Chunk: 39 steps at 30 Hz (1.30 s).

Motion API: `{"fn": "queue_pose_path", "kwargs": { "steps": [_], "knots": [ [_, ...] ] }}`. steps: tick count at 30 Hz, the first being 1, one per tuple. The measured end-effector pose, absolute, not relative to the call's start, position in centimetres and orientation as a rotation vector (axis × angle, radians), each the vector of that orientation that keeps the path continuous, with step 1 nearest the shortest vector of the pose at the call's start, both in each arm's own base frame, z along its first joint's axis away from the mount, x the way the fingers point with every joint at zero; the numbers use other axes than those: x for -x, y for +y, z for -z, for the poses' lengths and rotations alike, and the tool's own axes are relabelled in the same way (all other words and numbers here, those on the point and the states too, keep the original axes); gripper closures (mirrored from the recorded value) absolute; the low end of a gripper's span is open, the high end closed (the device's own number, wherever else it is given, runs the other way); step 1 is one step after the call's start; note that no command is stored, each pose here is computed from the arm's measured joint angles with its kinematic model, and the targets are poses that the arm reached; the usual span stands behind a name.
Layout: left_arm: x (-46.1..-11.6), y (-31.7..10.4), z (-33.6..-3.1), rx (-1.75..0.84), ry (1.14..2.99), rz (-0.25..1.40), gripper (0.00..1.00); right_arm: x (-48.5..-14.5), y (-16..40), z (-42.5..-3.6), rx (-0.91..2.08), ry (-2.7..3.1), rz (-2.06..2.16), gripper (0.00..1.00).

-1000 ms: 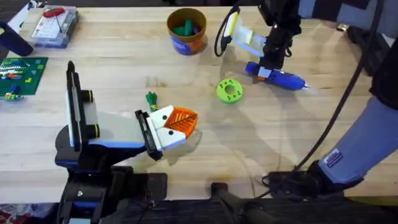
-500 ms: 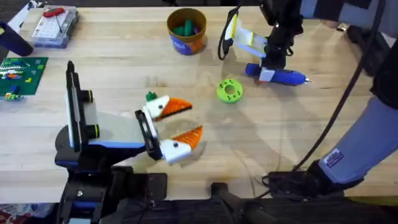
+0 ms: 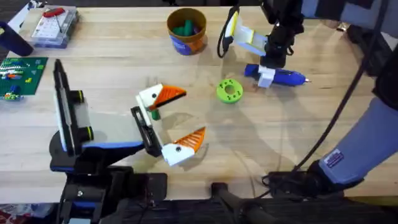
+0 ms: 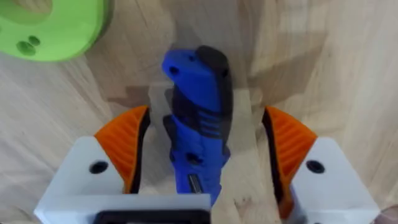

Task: Pick up the gripper from the table and insert it into the empty holder that is missing its gripper. Then pick up a screw, insert it into the mounting hole, and use the screwdriver to tighten it. Finally, clean up the table by picking up the vegetable and placing it into the bucket.

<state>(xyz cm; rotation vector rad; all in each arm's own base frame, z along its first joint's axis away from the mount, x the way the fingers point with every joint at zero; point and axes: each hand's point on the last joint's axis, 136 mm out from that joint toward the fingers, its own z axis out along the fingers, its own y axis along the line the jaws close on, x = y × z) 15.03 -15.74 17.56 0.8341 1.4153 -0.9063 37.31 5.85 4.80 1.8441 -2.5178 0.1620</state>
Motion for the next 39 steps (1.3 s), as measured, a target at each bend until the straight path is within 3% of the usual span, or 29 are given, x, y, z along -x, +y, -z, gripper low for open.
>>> {"fn": "queue_pose_path", "kwargs": {
  "steps": [8, 15, 21, 28, 33, 39],
  "knots": [
    [-17.3, -13.9, -18.2, -0.630, 1.560, 0.814, 0.015, -36.7, 5.7, -11.2, -1.729, -2.747, -0.248, 0.004],
    [-17.8, -11.4, -22.0, -0.483, 1.727, 0.655, 0.015, -36.3, 5.6, -20.2, -1.402, -3.184, -0.327, 0.004],
    [-19.5, -9.4, -23.2, -0.357, 2.011, 0.565, 0.015, -34.6, 5.3, -26.9, -1.126, -3.508, -0.324, 0.004],
    [-21.8, -7.3, -21.2, -0.218, 2.424, 0.483, 0.015, -30.4, 4.5, -31.5, -0.834, -3.726, -0.242, 0.004],
    [-22.7, -5.8, -17.7, -0.148, 2.680, 0.399, 0.014, -27.1, 3.8, -31.6, -0.694, -3.718, -0.190, 0.003],
    [-22.2, -4.2, -13.2, -0.099, 2.938, 0.292, 0.014, -25.9, 3.5, -30.7, -0.470, -3.703, -0.119, 0.005]
  ]
}}
